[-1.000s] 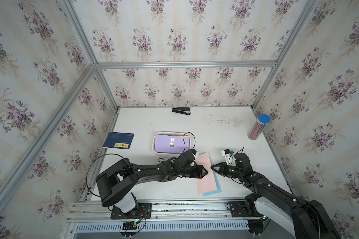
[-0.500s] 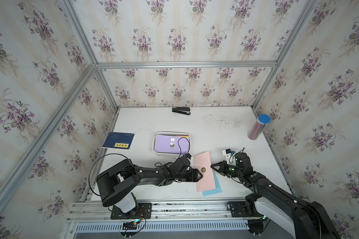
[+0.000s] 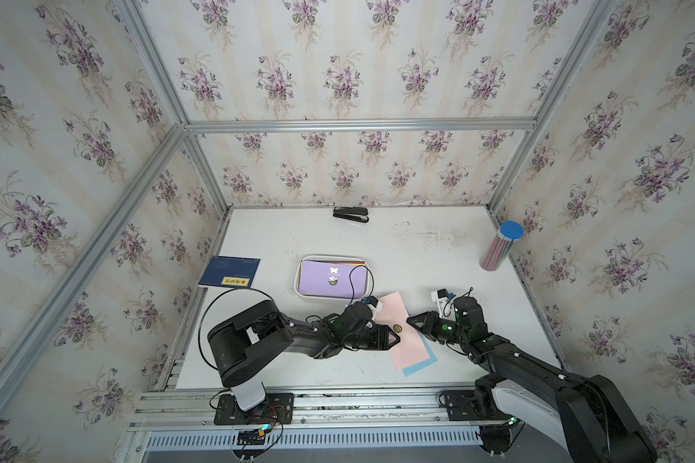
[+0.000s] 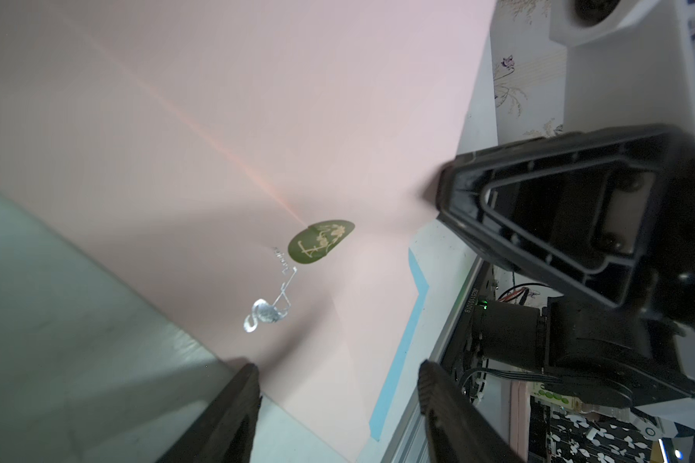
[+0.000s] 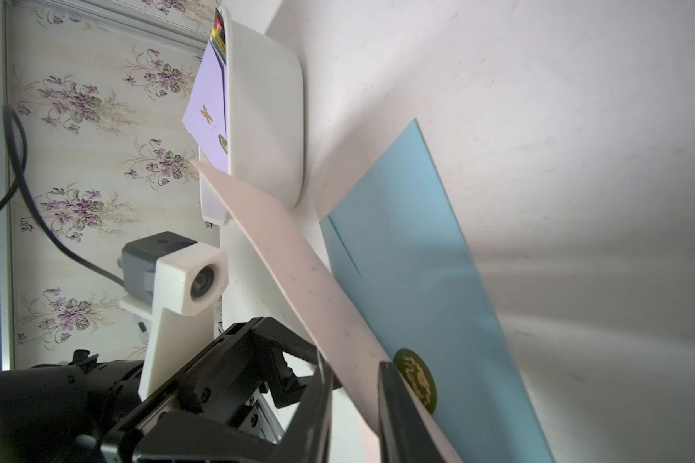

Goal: Put the sealed envelopes into the storage box
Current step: Pick up the envelope from the center of the board.

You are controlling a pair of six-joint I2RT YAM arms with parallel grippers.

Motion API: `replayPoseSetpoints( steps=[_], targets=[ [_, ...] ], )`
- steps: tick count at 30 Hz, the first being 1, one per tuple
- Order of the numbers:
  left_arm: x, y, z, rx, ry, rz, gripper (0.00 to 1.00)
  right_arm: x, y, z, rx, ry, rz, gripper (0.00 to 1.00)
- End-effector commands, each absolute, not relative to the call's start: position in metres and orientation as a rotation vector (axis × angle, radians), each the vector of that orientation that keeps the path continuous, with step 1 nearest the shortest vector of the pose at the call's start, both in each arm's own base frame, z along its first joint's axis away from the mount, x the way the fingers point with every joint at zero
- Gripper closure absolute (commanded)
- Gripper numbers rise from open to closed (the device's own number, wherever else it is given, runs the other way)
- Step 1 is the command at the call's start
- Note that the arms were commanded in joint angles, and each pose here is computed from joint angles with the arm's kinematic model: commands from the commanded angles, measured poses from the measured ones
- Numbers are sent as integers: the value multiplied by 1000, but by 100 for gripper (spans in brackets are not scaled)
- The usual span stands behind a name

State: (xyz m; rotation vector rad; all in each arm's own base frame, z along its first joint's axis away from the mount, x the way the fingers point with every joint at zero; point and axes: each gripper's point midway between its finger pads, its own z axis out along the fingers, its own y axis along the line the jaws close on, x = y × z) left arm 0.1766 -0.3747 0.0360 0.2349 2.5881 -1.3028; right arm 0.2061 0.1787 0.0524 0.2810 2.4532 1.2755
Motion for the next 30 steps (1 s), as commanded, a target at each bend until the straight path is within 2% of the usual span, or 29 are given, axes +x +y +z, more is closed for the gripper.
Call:
replayPoseSetpoints(
  steps=[1, 15, 17, 23, 30],
  targets=[
    [166, -356, 8, 199, 2725, -1180, 34, 190, 180, 41, 228, 2535, 1280, 68],
    [166, -356, 7, 202, 2726, -1177, 34, 192, 172, 27, 135, 2556, 1150, 64],
    [166, -356, 6, 202, 2726, -1180, 34, 193, 172, 30, 129, 2541, 1154, 68],
    [166, -357, 12, 218, 2712, -1187, 34, 199, 173, 41, 125, 2492, 1158, 99],
    [169, -346, 45, 265, 2658, -1154, 25, 210, 171, 75, 172, 2396, 1181, 100]
  ],
)
